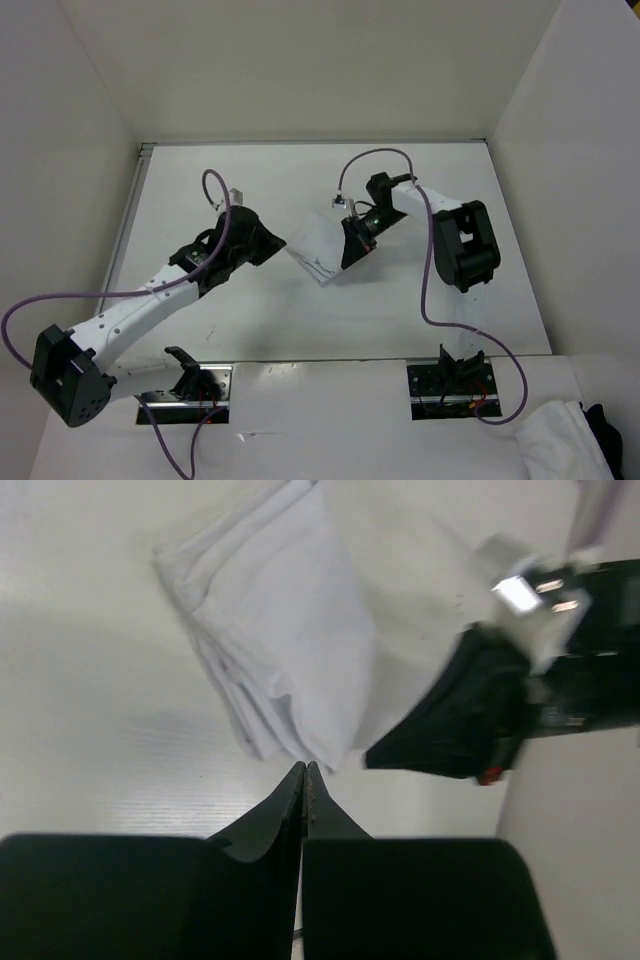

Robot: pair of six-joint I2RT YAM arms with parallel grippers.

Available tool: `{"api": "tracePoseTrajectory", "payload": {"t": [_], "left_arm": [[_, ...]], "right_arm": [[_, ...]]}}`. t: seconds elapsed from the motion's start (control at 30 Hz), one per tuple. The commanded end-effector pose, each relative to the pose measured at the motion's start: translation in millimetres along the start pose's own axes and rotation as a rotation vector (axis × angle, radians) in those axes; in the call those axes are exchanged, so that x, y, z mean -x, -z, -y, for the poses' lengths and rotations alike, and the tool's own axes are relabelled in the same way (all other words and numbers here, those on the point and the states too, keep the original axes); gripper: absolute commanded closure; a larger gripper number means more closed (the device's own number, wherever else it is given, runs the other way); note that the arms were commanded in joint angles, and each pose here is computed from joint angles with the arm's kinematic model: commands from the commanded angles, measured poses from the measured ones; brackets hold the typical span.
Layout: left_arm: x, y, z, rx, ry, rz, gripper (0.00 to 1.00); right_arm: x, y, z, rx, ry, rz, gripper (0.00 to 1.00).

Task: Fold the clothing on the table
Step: Fold the skirt

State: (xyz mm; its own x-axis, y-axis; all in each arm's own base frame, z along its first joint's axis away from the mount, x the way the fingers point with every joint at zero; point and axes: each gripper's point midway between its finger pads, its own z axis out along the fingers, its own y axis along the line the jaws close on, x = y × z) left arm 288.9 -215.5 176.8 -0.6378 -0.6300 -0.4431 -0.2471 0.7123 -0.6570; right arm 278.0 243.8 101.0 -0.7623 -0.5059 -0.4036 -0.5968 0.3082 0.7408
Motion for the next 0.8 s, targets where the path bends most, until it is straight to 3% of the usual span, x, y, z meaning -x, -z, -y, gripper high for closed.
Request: {"api": "tracePoseTrajectory", "payload": {"t": [0.0,0.1,0.23,0.33,0.5,0.53,0.63,0.77], "left_arm": [[3.9,-3.7,-10.1,-0.009,0.042,0.023,1.00],[10.1,-9.0,-9.8,-0.005,0.038,0.026,1.00],[10.3,-23.0,0.4,-0.011,0.024,-0.006,1.00],[18.0,-31.7,12.6,-0.028,0.023,0.000,1.00],[17.6,-51.7,42.4,-0.112,-0.017,-0.036,1.00],[11.7,-53.2,50.5,-0.146,-0.018,-0.074,1.00],[-7.7,-60.4,75.3,-0.221,-0.095,-0.146,1.00],[-46.6,-77.7,70.6,-0.173,-0.196,-0.270,1.00]], "right_arm": [[-35.9,-21.1,7.3,0.101,-0.045,-0.104,1.00],[-50.1,-44.0,13.1,0.125,-0.093,-0.160,1.00],[-73.9,-76.1,48.5,-0.017,-0.187,-0.223,1.00],[-76.9,-76.3,45.7,0.010,-0.184,-0.237,1.00],[-67.3,-38.3,-7.5,0.173,-0.042,-0.180,1.00],[-57.7,-26.6,-20.6,0.231,0.111,-0.120,1.00],[-47.9,9.8,-28.8,0.213,0.079,-0.010,1.00],[-29.0,58.0,-24.9,0.123,0.108,0.136,1.00]]}}
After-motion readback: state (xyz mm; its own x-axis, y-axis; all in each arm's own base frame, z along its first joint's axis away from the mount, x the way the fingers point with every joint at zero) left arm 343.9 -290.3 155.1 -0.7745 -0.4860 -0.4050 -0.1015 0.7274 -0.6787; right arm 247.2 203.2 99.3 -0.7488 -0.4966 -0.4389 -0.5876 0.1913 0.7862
